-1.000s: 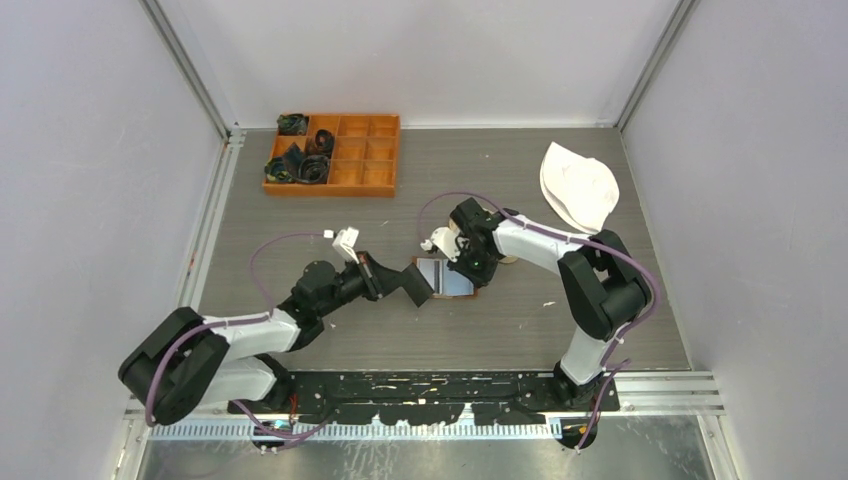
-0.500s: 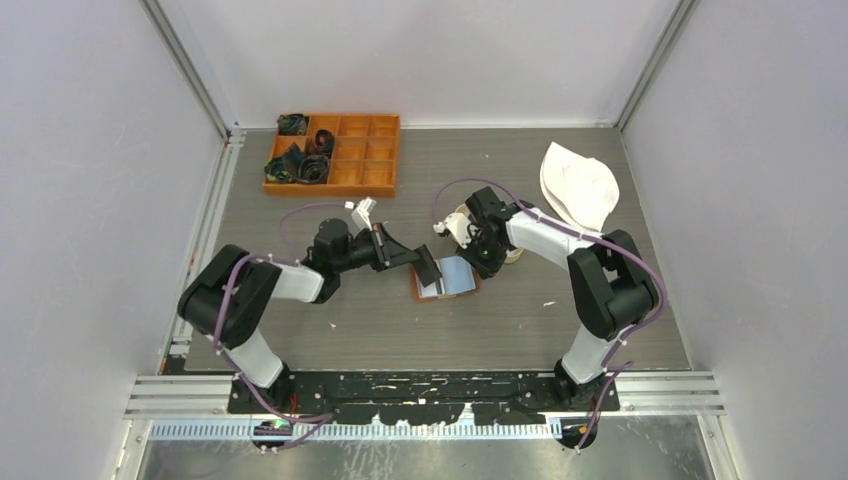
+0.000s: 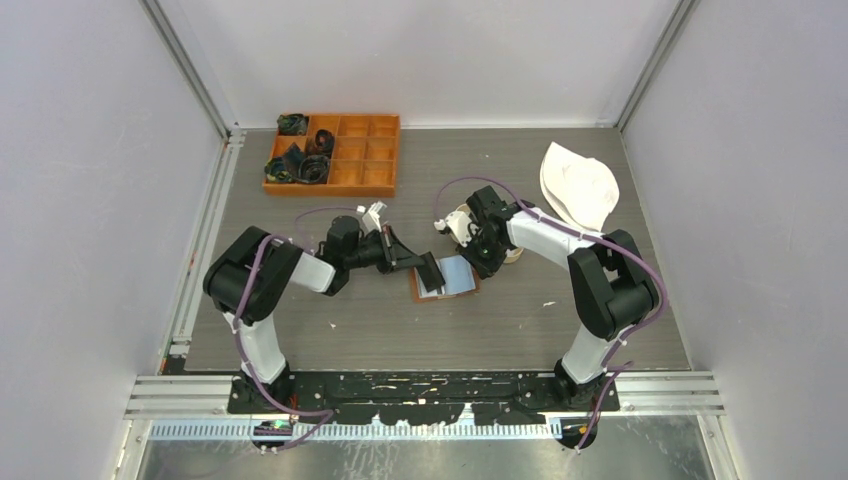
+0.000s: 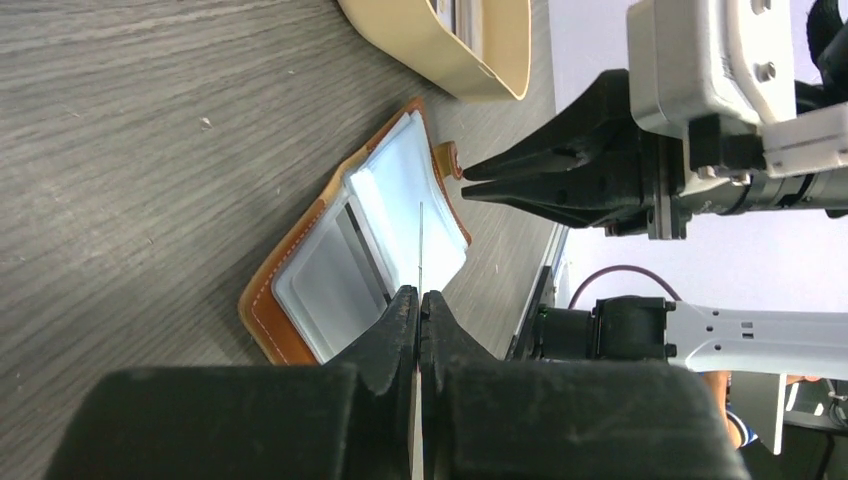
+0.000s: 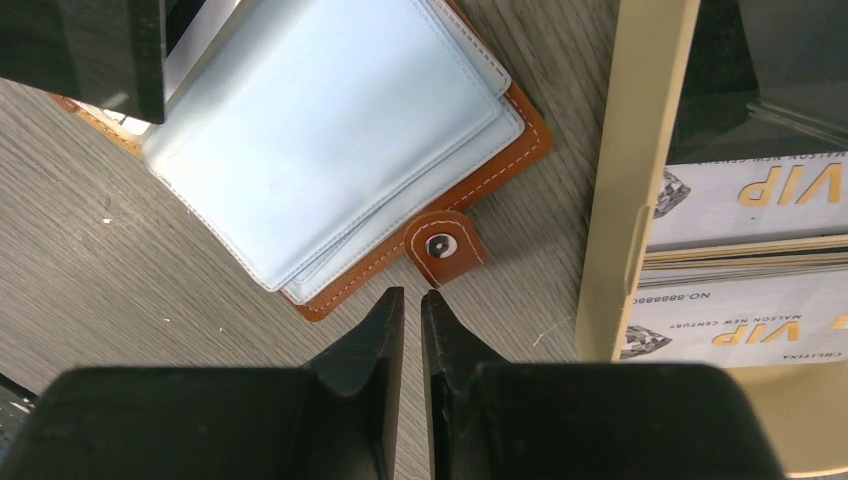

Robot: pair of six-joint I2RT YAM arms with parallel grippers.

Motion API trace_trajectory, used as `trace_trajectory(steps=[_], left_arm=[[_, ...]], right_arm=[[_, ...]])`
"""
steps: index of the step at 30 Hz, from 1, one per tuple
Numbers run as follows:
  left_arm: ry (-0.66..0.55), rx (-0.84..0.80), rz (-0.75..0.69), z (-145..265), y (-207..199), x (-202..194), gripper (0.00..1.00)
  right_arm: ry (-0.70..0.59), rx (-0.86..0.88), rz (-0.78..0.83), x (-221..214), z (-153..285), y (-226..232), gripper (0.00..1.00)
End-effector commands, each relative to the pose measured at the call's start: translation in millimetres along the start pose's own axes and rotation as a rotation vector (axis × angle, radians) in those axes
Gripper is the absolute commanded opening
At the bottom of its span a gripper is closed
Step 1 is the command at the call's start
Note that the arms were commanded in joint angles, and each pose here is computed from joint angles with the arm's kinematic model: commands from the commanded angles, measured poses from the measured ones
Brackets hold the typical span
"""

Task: Put the credit cards into the card holder
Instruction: Insert the credit card into the card holder.

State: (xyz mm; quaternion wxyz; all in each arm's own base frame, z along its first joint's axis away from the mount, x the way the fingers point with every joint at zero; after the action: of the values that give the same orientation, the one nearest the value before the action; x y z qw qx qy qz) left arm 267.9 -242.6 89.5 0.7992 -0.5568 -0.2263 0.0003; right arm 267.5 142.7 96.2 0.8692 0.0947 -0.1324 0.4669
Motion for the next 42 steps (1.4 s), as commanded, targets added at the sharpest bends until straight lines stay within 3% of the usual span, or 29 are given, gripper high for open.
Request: trace_trajectory(steps=[1, 26, 42], left_arm=[[-0.017, -0.033, 0.004, -9.5, -3.6, 11.0, 0.0], [0.051, 0.027, 0.076, -25.7, 12.7, -0.4, 0.0], [0.162, 0.131, 0.129, -26.5, 12.6, -5.5, 0.0]], right_arm=[[-0.079, -0.017, 0.007, 18.2, 12.2, -3.5, 0.18], [-0.075, -0.008, 0.008, 18.1, 11.9, -2.5, 0.18], [-0.083, -0.007, 0.013, 19.2, 14.5, -1.6, 0.18]])
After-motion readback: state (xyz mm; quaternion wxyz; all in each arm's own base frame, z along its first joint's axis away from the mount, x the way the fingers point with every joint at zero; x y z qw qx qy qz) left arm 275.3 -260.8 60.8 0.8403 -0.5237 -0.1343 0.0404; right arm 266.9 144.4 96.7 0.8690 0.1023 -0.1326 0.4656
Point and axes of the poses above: each gripper's point midway between its finger pads, its own z axis back along the fingers, its own y axis along the line the jaws close on, x = y × z, the point moved 7 cm from there along z, back along the fingers
